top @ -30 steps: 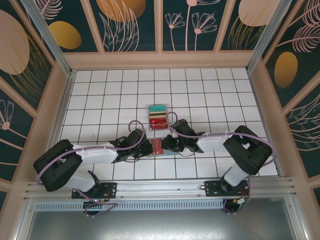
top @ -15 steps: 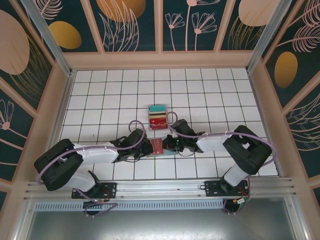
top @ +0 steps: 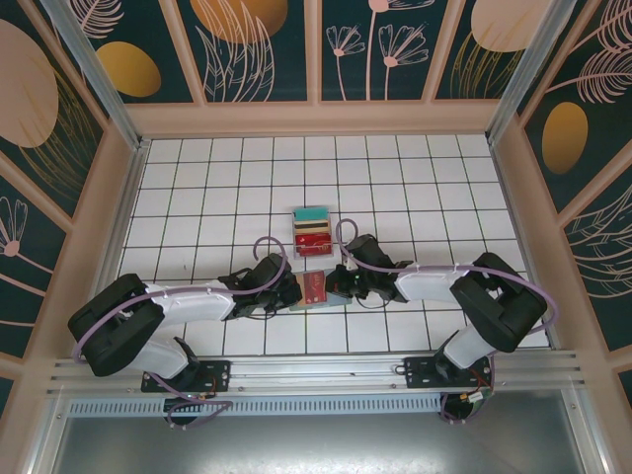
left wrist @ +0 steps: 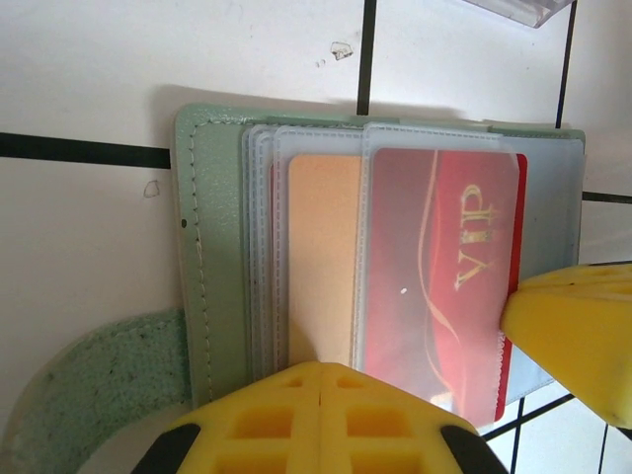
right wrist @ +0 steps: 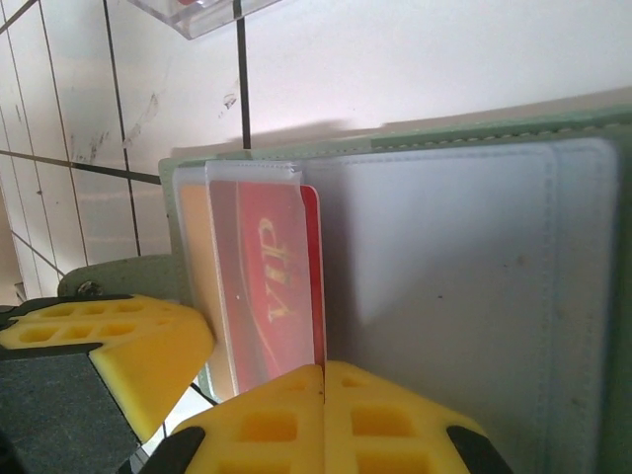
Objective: Take the credit cards out of the card holder
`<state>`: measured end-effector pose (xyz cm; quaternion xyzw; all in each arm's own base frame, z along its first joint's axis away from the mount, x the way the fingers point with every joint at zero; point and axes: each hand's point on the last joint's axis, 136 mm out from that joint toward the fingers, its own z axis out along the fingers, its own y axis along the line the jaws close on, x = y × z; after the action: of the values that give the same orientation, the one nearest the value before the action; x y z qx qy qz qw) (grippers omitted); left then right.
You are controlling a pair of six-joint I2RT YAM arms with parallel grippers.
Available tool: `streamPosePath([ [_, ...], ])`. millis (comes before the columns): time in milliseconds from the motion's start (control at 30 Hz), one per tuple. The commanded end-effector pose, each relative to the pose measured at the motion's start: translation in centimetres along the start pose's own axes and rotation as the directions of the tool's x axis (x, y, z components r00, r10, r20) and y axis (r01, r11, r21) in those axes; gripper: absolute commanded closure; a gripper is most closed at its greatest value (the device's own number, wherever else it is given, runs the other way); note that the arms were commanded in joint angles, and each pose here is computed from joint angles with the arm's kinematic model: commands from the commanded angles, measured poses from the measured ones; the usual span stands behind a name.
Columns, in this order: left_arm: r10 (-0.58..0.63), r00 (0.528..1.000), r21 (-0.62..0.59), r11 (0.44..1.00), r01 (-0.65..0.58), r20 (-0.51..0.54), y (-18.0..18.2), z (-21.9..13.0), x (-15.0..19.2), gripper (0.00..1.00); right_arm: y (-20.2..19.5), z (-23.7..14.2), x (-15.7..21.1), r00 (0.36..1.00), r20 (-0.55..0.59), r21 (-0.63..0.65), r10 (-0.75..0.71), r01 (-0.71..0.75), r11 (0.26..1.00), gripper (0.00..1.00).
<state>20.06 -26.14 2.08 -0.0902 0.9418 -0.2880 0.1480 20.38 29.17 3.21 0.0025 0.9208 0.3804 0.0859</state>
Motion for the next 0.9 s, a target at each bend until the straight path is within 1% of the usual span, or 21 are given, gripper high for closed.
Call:
streamPosePath([
  [0,-0.020,0.999,-0.163,0.986,0.015,-0.028,4.2,0.3,1.1,1.00,-1.2,-0.3,0.3,1.000,0.000,0.034,0.001,-0.001,0.999,1.00],
  [233,-0.016,0.999,-0.148,0.989,0.011,-0.029,3.8,0.2,1.0,1.00,-0.6,-0.2,0.1,1.000,0.001,0.012,-0.005,0.005,1.000,1.00],
  [267,-0.017,1.000,-0.139,0.990,0.013,-0.027,3.5,0.2,0.9,1.00,-0.4,-0.1,0.1,1.000,-0.002,0.002,-0.008,0.008,1.000,0.98],
  [333,-0.010,1.000,-0.127,0.992,0.007,-0.020,3.0,0.0,0.6,1.00,0.1,0.1,0.0,1.000,-0.007,-0.012,-0.014,0.014,1.000,0.90],
  [400,-0.004,1.000,-0.123,0.992,0.002,-0.010,2.5,-0.3,0.2,1.00,0.5,0.2,-0.1,1.000,-0.007,-0.018,-0.020,0.020,1.000,0.85],
  [500,0.003,1.000,-0.117,0.993,-0.002,0.006,1.8,-0.8,-0.3,0.96,0.8,0.1,-0.3,1.000,-0.001,-0.023,-0.027,0.027,0.999,0.82],
  [567,0.009,1.000,-0.109,0.994,-0.008,0.013,1.3,-1.0,-0.5,0.90,0.9,0.1,-0.3,1.000,0.000,-0.023,-0.029,0.029,0.999,0.79],
  [600,0.012,1.000,-0.105,0.994,-0.010,0.017,1.1,-1.1,-0.7,0.89,0.9,0.1,-0.3,1.000,-0.001,-0.023,-0.029,0.029,0.999,0.79],
  [667,0.017,1.000,-0.093,0.996,-0.014,0.026,0.5,-1.3,-1.0,0.89,1.0,0.1,-0.3,1.000,-0.003,-0.025,-0.030,0.029,0.999,0.79],
  [700,0.020,0.999,-0.089,0.996,-0.018,0.028,0.3,-1.4,-1.1,0.87,1.0,0.2,-0.2,0.999,-0.008,-0.029,-0.033,0.033,0.999,0.79],
  [733,0.022,0.999,-0.084,0.996,-0.020,0.030,0.1,-1.5,-1.3,0.84,1.1,0.3,-0.1,0.999,-0.012,-0.031,-0.035,0.034,0.999,0.81],
  [800,0.024,0.999,-0.073,0.997,-0.021,0.037,-0.5,-1.6,-1.6,0.75,1.4,0.5,0.0,0.999,-0.018,-0.036,-0.040,0.039,0.999,0.82],
  [867,0.031,0.999,-0.057,0.998,-0.029,0.040,-1.2,-1.8,-1.8,0.75,1.5,0.6,0.1,0.999,-0.025,-0.036,-0.046,0.045,0.998,0.83],
])
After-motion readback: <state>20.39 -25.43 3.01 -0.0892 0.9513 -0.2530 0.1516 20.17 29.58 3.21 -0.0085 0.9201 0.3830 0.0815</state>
